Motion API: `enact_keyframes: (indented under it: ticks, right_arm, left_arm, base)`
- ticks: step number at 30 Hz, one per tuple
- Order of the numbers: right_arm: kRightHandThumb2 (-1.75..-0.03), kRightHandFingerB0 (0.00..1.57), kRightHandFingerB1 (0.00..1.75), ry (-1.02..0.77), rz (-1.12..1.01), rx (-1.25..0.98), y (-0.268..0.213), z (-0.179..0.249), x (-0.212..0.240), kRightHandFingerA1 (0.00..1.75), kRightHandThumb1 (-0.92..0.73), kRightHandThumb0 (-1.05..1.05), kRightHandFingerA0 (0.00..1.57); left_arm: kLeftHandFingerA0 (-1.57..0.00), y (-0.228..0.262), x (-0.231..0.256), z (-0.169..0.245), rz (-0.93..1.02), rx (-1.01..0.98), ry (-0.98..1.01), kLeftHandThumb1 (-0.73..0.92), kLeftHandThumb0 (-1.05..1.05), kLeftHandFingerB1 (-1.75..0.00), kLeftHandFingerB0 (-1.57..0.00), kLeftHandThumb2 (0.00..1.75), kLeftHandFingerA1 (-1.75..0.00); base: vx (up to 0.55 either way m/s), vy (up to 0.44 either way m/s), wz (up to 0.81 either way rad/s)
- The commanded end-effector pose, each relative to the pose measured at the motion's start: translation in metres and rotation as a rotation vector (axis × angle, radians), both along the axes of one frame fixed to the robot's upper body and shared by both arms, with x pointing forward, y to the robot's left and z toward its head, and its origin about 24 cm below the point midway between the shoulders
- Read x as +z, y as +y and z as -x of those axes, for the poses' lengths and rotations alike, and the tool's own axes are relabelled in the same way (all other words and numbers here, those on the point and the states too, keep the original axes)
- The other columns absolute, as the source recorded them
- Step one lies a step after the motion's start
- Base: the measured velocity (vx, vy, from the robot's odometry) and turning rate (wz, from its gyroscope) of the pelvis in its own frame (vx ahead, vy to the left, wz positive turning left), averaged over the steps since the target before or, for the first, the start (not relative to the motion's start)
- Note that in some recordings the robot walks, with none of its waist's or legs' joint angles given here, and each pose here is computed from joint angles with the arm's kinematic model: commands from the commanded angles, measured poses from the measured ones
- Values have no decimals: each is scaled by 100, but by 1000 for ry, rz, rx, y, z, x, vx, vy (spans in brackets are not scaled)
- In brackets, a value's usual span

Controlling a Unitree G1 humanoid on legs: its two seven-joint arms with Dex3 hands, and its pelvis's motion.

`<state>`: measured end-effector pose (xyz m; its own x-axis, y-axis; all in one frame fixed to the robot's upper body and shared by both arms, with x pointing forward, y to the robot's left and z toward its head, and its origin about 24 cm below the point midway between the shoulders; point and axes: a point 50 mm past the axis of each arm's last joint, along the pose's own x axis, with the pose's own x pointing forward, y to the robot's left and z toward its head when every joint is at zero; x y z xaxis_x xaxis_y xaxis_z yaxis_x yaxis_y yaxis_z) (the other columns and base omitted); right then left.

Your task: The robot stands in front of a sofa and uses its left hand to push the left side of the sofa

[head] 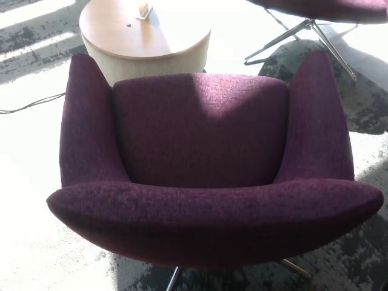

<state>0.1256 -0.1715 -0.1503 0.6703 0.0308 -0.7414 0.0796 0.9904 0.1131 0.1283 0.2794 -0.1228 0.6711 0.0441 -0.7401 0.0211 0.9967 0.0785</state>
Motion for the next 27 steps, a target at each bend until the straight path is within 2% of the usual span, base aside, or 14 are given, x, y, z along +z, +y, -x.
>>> enact_keyframes:
  ticks: [1, 4, 8, 9, 14, 15, 17, 18, 19, 21, 22, 25, 26, 27]
  right_arm:
    - [-62, 66, 44, -87, -11, -21, -5, -7, 6, 52, -70, -64, 74]
    - [-63, 58, 40, -169, -65, -75, -7, -27, 15, 43, -74, -63, 67]
    - [-63, 52, 38, -165, -65, -71, -8, -28, 15, 41, -74, -65, 65]
    - [-63, 47, 36, -176, -64, -70, -8, -31, 17, 40, -75, -68, 58]
    - [-65, 42, 34, -207, -47, -70, -10, -38, 21, 37, -79, -65, 55]
    - [-74, 40, 39, -231, -16, -75, -15, -44, 25, 42, -69, -72, 52]
    - [-76, 40, 39, -239, 0, -71, -17, -47, 26, 43, -68, -74, 52]
    - [-65, 43, 33, -236, 11, -63, -19, -45, 26, 35, -80, -73, 52]
    - [-99, 34, 47, -234, 15, -59, -20, -44, 25, 51, -64, -72, 44]
    - [-99, 34, 47, -234, 18, -55, -21, -43, 25, 51, -64, -72, 44]
    - [-62, 44, 34, -232, 3, -91, -26, -46, 26, 36, -74, -75, 53]
    - [-63, 45, 35, -240, -7, -127, -31, -52, 29, 37, -74, -70, 55]
    - [-74, 44, 40, -244, -9, -136, -32, -53, 30, 43, -63, -77, 56]
    - [-74, 44, 40, -245, -9, -136, -33, -52, 29, 43, -63, -77, 56]
  left_arm:
    - [-26, 10, 11, -14, 77, 48, -90, 74, -68, -40, -22, 61, -43]
    - [-23, 51, 60, -70, 28, 175, -318, 80, -70, -42, -20, 64, -47]
    - [-22, 63, 74, -79, 12, 190, -370, 85, -73, -43, -20, 63, -48]
    - [-4, 70, 82, -85, 10, 209, -385, 54, -39, -50, 0, 113, -52]
    - [-5, 86, 104, -101, 5, 247, -433, 48, -40, -50, 0, 110, -52]
    - [-4, 94, 121, -112, -11, 251, -473, 47, -40, -50, 0, 110, -52]
    - [-4, 97, 128, -118, -28, 241, -489, 45, -41, -50, 0, 108, -52]
    - [-3, 98, 132, -120, -47, 230, -495, 45, -40, -49, 0, 107, -50]
    - [-16, 98, 134, -122, -50, 227, -501, 65, -89, -47, -3, 107, -55]
    - [-16, 97, 136, -124, -44, 227, -508, 65, -89, -47, -3, 107, -55]
    - [-9, 91, 145, -139, -36, 201, -536, 66, -75, -46, -4, 108, -52]
    - [-11, 83, 155, -154, -48, 151, -557, 67, -76, -45, -4, 109, -52]
    - [-15, 77, 159, -160, -56, 115, -562, 89, -78, -32, -10, 67, -42]
    - [-15, 72, 160, -165, -59, 87, -564, 89, -78, -32, -10, 67, -42]
  base:
    - [0, 0, 0]
    - [-1, -2, 3]
    - [3, -4, 2]
    - [0, 0, 0]
    - [0, 0, 0]
    - [0, 0, 0]
    - [0, 0, 0]
    - [0, 0, 0]
    - [0, 0, 0]
    - [0, 0, 0]
    - [0, 0, 0]
    - [0, 0, 0]
    - [0, 0, 0]
    - [0, 0, 0]
